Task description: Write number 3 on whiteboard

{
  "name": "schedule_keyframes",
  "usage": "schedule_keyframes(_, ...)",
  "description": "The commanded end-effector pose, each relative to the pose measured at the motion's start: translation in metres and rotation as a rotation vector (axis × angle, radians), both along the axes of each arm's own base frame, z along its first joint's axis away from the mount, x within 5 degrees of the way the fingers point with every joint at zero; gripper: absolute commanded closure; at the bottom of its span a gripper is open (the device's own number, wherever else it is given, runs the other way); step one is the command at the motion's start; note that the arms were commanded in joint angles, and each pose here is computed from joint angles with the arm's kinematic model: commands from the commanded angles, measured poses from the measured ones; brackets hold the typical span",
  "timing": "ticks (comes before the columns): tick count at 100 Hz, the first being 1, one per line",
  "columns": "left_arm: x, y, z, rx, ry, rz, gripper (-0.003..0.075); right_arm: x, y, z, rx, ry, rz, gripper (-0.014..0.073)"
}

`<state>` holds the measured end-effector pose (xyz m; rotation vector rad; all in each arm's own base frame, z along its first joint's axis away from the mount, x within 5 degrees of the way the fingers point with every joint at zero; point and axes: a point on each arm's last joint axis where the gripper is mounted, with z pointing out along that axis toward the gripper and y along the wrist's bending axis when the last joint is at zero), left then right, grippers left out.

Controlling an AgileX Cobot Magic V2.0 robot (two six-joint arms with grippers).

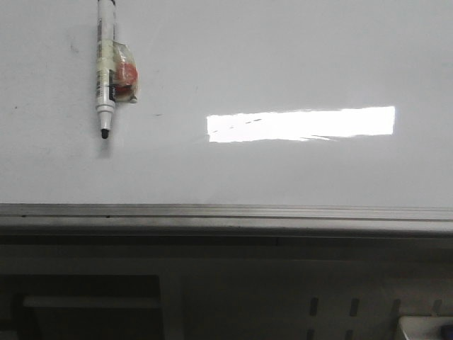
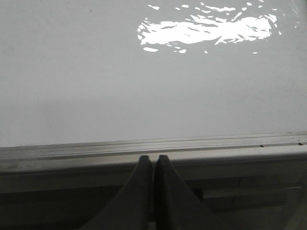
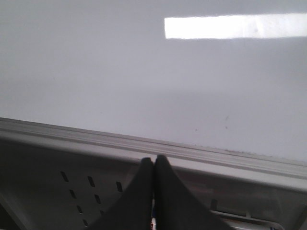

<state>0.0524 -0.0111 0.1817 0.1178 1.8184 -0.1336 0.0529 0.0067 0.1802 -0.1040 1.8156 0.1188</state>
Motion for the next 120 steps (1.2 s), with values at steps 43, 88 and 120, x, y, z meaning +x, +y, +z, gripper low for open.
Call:
schedule_keyframes(43, 0.000, 0.000, -0.006, -0.018, -0.033, 0.004, 0.0741, 0.000, 0.000, -0.006, -0.014, -0.009, 0.001, 0.0645)
schedule_keyframes(88, 0.000, 0.000, -0.006, -0.016, -0.033, 0.005, 0.0741, 0.000, 0.000, -0.006, -0.014, -0.009, 0.001, 0.0645)
schedule_keyframes(120, 0.002, -0.002, 0.012, -0.584, -0.131, 0.049, 0.0741, 0.002, 0.003, 0.020, 0.117, -0.280, 0.016, 0.0645)
